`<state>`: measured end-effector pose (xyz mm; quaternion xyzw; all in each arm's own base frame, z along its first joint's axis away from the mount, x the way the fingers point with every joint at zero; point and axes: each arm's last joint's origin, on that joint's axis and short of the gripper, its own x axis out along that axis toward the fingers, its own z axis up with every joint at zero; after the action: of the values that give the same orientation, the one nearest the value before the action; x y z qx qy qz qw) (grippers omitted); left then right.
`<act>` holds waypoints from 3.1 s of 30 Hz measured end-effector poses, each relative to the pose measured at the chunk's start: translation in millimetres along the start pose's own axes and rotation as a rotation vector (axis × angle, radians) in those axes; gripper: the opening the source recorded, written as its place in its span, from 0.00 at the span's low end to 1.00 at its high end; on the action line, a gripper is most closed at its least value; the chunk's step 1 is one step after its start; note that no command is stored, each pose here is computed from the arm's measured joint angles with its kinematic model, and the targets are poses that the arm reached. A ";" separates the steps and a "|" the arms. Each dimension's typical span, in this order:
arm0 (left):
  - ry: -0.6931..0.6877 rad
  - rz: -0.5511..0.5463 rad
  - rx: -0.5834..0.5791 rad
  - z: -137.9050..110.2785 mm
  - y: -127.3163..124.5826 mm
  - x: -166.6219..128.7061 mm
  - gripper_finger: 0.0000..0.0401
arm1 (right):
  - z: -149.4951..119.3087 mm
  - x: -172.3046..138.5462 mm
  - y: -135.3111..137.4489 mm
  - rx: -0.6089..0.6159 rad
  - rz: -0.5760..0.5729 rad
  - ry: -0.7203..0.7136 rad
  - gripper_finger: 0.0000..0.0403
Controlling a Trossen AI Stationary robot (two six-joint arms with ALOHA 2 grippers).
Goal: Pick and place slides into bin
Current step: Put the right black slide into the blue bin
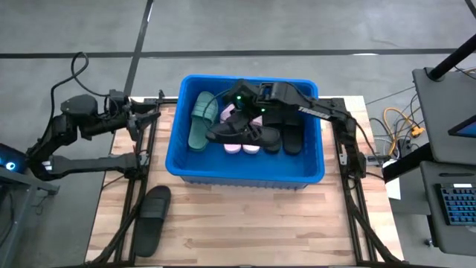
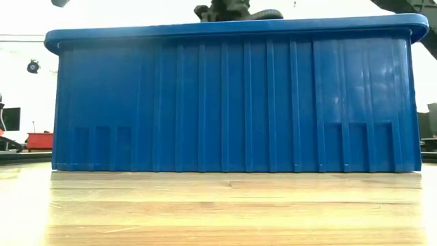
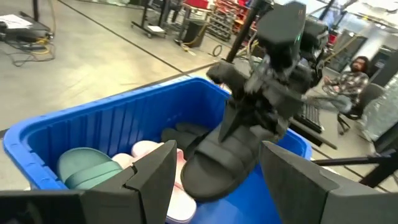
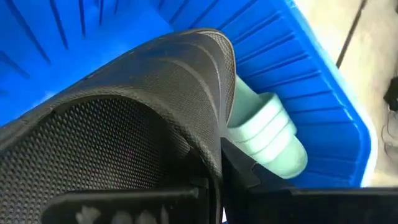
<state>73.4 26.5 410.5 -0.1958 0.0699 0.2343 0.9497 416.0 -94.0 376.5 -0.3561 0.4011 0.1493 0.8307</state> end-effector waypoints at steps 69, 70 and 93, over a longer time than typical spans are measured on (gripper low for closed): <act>0.018 0.141 -0.061 0.3 -0.3 24.4 0.54 | -28.1 186.1 92.1 -0.279 -0.147 -0.252 0.02; 0.019 0.142 -0.061 0.3 -0.3 24.6 0.54 | -28.8 188.5 93.0 -0.279 -0.145 -0.251 0.02; 0.032 0.147 -0.058 0.1 -1.2 30.7 0.54 | -21.8 178.4 94.0 -0.173 -0.129 -0.255 0.32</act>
<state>100.9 38.4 404.1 -0.2211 0.0926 0.3022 0.9226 466.7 -50.2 185.1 -0.4294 0.2545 0.1734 0.8490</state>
